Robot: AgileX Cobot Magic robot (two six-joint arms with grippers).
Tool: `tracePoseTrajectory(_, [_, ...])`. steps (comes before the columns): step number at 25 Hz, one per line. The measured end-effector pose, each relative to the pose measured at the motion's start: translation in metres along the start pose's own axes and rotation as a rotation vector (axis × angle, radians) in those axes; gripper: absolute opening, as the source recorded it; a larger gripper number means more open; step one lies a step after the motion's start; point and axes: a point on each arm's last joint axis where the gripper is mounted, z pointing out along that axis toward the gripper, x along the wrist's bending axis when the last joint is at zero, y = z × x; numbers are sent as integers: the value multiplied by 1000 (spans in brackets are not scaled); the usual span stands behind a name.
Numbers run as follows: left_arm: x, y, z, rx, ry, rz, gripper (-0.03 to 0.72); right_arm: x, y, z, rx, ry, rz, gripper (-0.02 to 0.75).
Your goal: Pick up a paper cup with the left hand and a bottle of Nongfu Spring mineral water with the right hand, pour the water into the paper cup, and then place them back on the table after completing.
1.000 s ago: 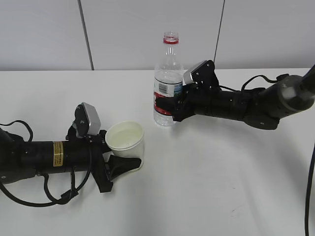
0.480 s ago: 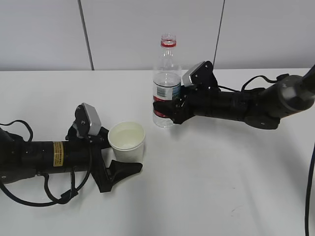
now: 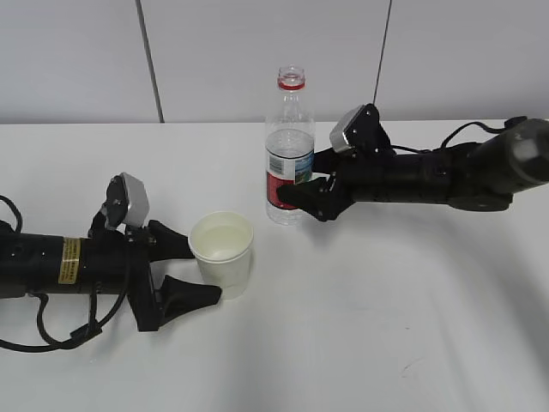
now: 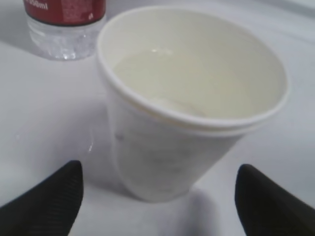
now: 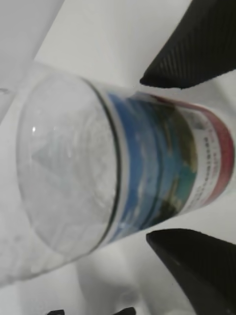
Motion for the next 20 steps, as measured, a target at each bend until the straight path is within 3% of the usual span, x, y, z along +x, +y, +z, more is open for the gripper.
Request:
tracePoseTrajectory(4, [4,-4,-15,68,-20,-6,577,-12,-6,-18,52,18,3,661])
tracePoseTrajectory(7, [13,-2,-33,71,21,-8,577,-22,-13,-30,76,7,7,660])
tracePoseTrajectory(13, [35,8,-73,58,198,-12,559,-47,-11,-61,76,-73,11,638])
tracePoseTrajectory(20, [57,10,-101,155,495,-97,552,-77,-11,-92,112,-265,61,610])
